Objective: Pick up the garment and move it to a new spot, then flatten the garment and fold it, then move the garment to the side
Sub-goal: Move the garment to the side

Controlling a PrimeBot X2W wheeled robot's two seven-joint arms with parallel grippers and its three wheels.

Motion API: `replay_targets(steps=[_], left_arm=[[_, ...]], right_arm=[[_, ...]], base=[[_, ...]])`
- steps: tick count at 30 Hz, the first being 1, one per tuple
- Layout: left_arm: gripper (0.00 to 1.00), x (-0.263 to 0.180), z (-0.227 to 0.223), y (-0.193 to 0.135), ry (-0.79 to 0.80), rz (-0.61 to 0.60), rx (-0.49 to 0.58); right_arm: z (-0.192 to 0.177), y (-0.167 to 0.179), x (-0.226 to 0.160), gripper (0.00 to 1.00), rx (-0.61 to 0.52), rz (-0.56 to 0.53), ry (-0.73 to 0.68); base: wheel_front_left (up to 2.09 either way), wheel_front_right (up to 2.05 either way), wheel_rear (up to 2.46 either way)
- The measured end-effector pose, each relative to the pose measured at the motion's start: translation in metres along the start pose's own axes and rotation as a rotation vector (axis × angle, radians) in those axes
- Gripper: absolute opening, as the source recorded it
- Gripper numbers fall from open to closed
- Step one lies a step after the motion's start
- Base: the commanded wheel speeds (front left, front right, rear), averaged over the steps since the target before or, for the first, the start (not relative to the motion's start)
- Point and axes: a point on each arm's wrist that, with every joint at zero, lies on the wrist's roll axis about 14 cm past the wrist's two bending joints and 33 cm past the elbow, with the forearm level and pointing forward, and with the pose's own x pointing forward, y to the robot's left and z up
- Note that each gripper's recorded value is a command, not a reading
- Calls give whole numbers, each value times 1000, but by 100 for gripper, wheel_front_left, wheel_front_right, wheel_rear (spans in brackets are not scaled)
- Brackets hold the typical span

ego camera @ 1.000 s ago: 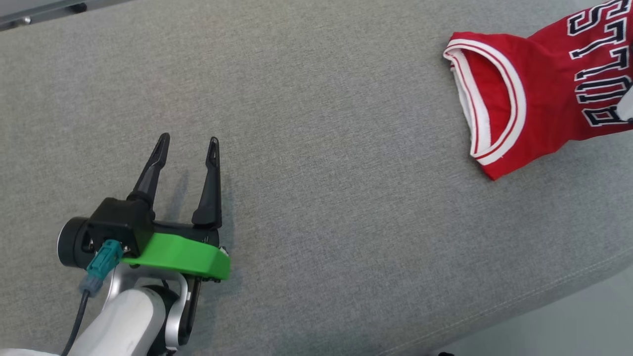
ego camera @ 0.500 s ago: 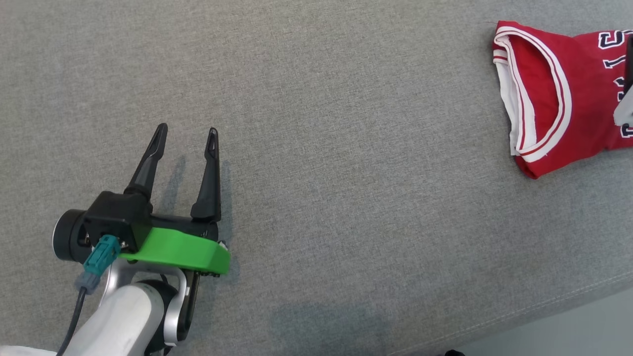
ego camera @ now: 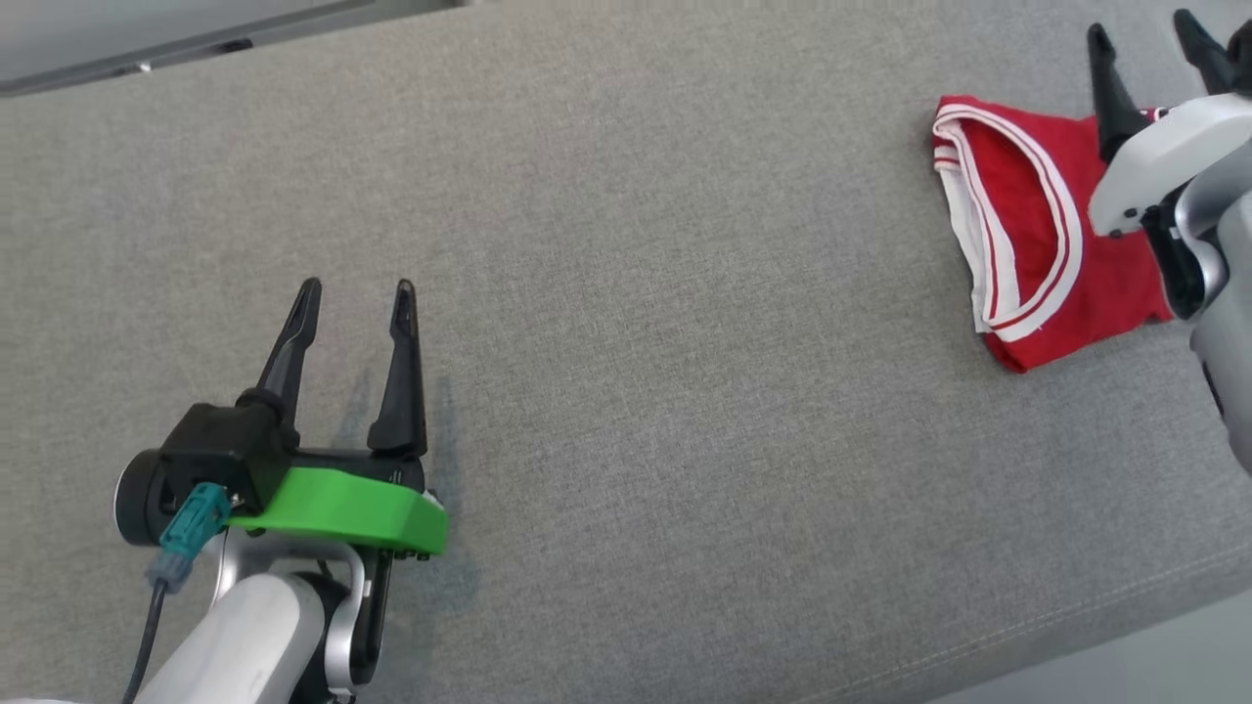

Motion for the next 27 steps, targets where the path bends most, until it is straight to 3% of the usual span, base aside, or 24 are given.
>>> replay_targets(steps=[11, 19, 27], left_arm=[[100, -43, 36, 26, -99, 132, 7], [100, -85, 50, 47, -142, 224, 14], [100, -123, 45, 65, -142, 318, 10]], right_arm=[[61, 57, -36, 100, 134, 139, -213], [54, 110, -77, 100, 231, 228, -261], [49, 167, -123, 100, 258, 324, -275]], base=[[0, 0, 0], [0, 0, 0], [0, 0, 0]])
